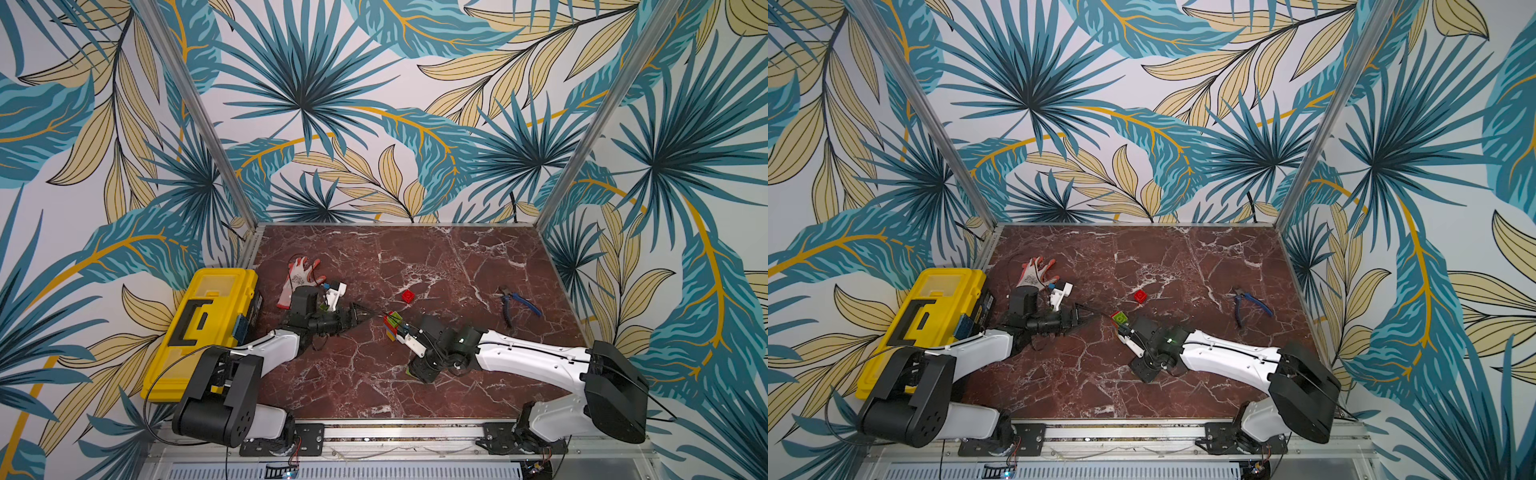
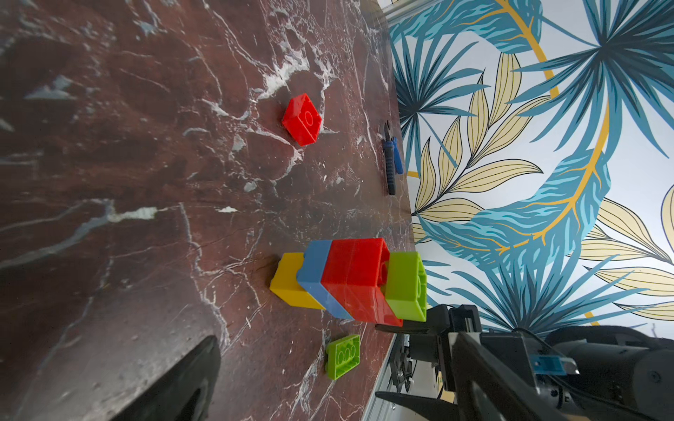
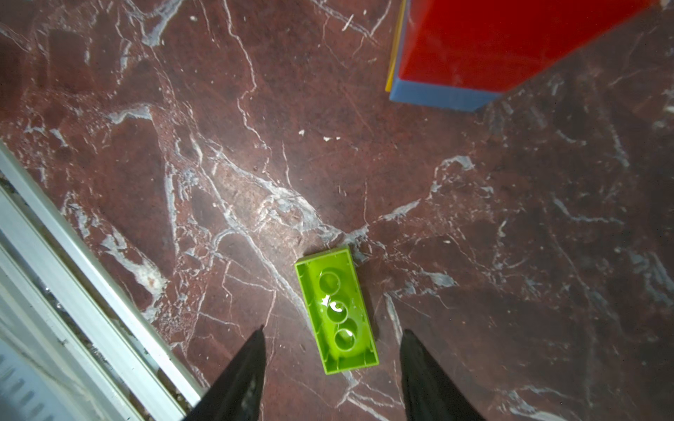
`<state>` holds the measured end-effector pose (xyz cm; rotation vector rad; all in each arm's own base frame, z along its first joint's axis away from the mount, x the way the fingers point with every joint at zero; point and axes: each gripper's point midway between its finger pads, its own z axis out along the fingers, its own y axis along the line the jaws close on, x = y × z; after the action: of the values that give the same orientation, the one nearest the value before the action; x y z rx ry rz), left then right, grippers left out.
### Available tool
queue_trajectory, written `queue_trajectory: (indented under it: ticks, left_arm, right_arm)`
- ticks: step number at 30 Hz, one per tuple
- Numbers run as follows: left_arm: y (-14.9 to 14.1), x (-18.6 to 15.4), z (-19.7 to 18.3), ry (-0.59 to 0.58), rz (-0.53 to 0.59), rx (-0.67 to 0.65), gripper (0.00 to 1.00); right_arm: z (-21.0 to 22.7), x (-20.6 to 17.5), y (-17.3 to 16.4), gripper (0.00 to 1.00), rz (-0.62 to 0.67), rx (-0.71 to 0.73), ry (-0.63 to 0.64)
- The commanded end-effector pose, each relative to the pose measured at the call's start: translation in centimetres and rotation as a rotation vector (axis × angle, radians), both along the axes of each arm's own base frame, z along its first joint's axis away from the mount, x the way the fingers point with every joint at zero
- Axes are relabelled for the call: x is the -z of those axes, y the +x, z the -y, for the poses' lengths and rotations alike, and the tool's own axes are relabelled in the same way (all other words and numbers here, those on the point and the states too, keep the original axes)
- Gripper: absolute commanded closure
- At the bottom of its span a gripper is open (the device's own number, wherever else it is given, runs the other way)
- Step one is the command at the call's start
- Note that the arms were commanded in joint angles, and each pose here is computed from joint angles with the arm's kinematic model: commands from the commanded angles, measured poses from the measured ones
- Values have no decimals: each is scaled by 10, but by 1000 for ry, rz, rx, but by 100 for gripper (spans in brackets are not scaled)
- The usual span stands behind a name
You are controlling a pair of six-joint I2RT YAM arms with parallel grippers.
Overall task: Assemble a carrot with lego
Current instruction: Pick up the lego brick from the center of the board.
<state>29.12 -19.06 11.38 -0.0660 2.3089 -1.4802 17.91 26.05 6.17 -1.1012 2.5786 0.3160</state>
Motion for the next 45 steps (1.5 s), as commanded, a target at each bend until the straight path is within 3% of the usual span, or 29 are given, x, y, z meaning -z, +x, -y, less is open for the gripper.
queue_trajectory:
  ticks: [1, 26, 31, 39, 45]
  left_arm:
    - [1, 3, -3, 14, 18, -11, 1]
    - [-2, -3, -5, 9, 45, -21, 1]
    - [-2, -2, -5, 9, 46, -20, 1]
    - [-2, -3, -5, 10, 47, -22, 0]
    - [0, -2, -5, 13, 44, -26, 0]
  right_arm:
    - [1, 10, 0, 44, 14, 11, 1]
    - [6, 60, -12, 56, -66, 65, -122]
    - [9, 60, -12, 71, -57, 80, -146]
    - [7, 40, -13, 80, -66, 65, -159]
    - [3, -28, -16, 80, -58, 37, -108]
